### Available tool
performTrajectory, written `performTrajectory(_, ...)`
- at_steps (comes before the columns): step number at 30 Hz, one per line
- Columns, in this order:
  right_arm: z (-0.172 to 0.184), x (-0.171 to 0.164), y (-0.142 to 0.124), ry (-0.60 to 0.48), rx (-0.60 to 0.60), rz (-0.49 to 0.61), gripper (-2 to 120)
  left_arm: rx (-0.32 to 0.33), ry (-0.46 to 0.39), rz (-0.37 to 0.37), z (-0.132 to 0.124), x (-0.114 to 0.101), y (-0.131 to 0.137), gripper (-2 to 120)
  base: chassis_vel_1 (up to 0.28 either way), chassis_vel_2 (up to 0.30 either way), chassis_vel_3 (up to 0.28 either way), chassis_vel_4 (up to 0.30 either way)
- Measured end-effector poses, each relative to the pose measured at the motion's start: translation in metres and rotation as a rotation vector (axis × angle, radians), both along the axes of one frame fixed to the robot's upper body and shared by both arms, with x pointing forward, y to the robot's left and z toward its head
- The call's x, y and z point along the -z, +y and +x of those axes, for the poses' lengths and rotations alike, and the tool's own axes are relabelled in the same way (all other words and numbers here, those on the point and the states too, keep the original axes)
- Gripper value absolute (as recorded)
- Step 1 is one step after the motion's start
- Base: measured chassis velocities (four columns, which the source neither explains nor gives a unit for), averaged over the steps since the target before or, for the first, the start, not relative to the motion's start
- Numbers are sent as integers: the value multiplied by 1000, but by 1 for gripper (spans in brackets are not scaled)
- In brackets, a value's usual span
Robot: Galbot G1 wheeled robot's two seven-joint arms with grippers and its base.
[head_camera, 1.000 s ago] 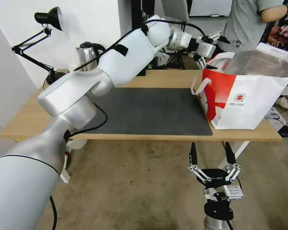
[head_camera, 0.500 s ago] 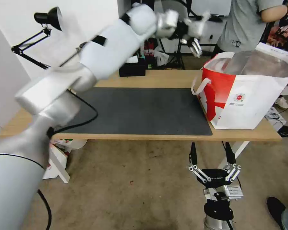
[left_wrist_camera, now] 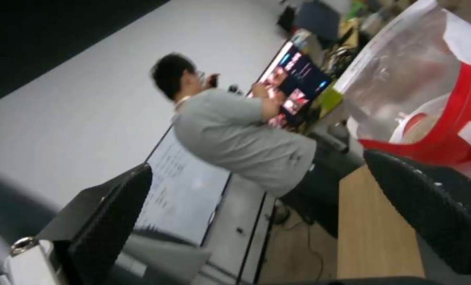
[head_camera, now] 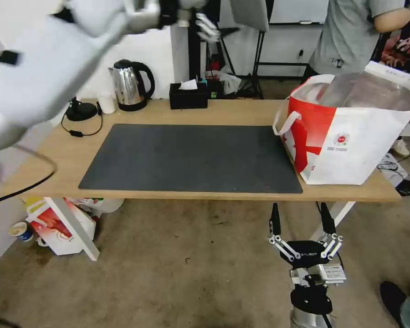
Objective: Pick up the trash from the table and place it into the takeout bag.
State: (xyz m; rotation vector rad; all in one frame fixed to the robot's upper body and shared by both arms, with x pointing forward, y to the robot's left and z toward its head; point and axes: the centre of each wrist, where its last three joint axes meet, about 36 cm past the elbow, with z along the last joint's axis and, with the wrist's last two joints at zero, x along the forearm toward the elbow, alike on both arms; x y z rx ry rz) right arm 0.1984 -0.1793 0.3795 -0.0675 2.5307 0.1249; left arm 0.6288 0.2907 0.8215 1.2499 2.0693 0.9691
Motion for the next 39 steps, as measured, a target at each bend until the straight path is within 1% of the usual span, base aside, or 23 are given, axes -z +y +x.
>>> performTrajectory(1,0,0,0,0,0,0,100,-15,4,-16,-11,3,13,100,0,0,0,0)
performTrajectory(2,0,0,0,0,0,0,100,-15,4,-16,-11,3,13,100,0,0,0,0)
performTrajectory(5,0,0,0,0,0,0,100,-42,11,-59,-36,14,37,100,0,0,0,0)
performTrajectory(6,0,0,0,0,0,0,100,-42,11,-59,-36,14,37,100,0,0,0,0)
performTrajectory(9,0,0,0,0,0,0,100,-90,16,-116,-63,28,64,100,0,0,0,0)
performTrajectory(10,0,0,0,0,0,0,100,-90,16,-116,-63,28,64,100,0,0,0,0)
performTrajectory(12,0,0,0,0,0,0,100,-130,23,-153,-82,40,83,100,0,0,0,0)
performTrajectory(14,0,0,0,0,0,0,100,-178,35,-190,-106,57,106,100,0,0,0,0)
performTrajectory(15,0,0,0,0,0,0,100,-178,35,-190,-106,57,106,100,0,0,0,0)
performTrajectory(16,0,0,0,0,0,0,100,-187,40,-199,-112,61,111,100,0,0,0,0)
performTrajectory(18,0,0,0,0,0,0,100,-212,52,-248,-136,76,123,100,0,0,0,0)
performTrajectory(20,0,0,0,0,0,0,100,-213,55,-256,-140,80,124,100,0,0,0,0)
performTrajectory(22,0,0,0,0,0,0,100,-216,52,-288,-148,88,127,100,0,0,0,0)
performTrajectory(24,0,0,0,0,0,0,100,-217,51,-299,-149,91,127,100,0,0,0,0)
performTrajectory(26,0,0,0,0,0,0,100,-230,50,-348,-153,99,126,100,0,0,0,0)
performTrajectory(27,0,0,0,0,0,0,100,-230,50,-348,-153,99,126,100,0,0,0,0)
performTrajectory(30,0,0,0,0,0,0,100,-248,59,-400,-157,112,127,100,0,0,0,0)
performTrajectory(31,0,0,0,0,0,0,100,-259,69,-433,-161,122,128,100,0,0,0,0)
performTrajectory(32,0,0,0,0,0,0,100,-259,69,-433,-161,122,128,100,0,0,0,0)
performTrajectory(34,0,0,0,0,0,0,100,-269,88,-471,-165,138,128,100,0,0,0,0)
performTrajectory(36,0,0,0,0,0,0,100,-290,121,-527,-174,168,130,100,0,0,0,0)
performTrajectory(37,0,0,0,0,0,0,100,-290,121,-527,-174,168,130,100,0,0,0,0)
performTrajectory(39,0,0,0,0,0,0,100,-310,125,-556,-181,186,133,100,0,0,0,0)
